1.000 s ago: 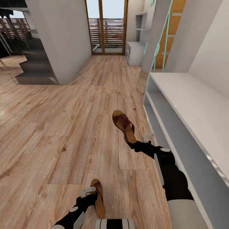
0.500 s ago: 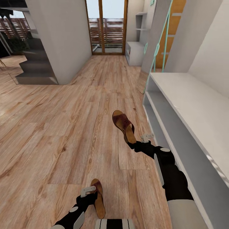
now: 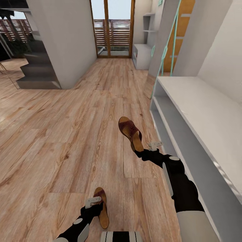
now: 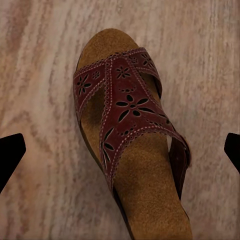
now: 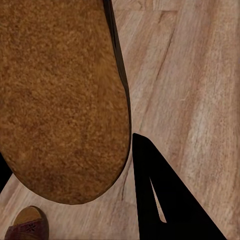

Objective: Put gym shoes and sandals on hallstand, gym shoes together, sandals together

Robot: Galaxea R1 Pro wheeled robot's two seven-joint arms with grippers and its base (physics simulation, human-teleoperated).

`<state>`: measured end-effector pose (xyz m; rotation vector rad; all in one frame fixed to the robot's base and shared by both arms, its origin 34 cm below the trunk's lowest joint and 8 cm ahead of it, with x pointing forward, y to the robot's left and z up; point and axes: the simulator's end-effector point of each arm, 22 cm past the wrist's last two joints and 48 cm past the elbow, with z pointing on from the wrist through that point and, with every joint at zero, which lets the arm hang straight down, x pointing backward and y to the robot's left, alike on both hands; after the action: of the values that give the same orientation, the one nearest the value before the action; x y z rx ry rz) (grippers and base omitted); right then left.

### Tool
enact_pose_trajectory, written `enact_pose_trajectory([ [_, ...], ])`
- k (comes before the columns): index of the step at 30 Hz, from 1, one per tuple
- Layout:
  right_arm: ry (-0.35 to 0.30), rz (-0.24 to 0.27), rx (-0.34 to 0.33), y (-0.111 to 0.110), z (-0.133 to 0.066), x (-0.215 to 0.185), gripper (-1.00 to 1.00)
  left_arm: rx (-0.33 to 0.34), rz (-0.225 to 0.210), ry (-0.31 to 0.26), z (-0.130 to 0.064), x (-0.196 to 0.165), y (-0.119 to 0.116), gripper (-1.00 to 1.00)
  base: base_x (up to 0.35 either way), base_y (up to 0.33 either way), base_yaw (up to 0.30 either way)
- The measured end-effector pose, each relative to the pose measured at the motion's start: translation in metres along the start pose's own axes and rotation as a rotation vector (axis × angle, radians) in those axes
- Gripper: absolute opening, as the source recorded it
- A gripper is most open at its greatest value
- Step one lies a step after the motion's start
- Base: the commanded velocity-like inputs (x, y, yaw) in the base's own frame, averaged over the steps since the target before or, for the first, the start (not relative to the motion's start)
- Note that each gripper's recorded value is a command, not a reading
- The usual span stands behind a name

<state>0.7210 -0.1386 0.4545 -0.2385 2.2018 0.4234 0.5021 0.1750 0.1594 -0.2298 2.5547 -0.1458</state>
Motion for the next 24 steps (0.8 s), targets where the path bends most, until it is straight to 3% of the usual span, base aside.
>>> enact_pose_trajectory([
  [15,-0.007,-0.002,0.002,-0.0009,-0.0014,-0.0028,-1.00,0.001,0.000,0.000,0.0000,0.0000,-0.0003,1.00,0.000,0.000,-0.006],
  [24,0.004,0.000,0.002,-0.0023,0.0017,0.0028,-1.00,0.001,0.000,0.008,0.0015,0.0045,0.0004,1.00,0.000,0.000,-0.166],
])
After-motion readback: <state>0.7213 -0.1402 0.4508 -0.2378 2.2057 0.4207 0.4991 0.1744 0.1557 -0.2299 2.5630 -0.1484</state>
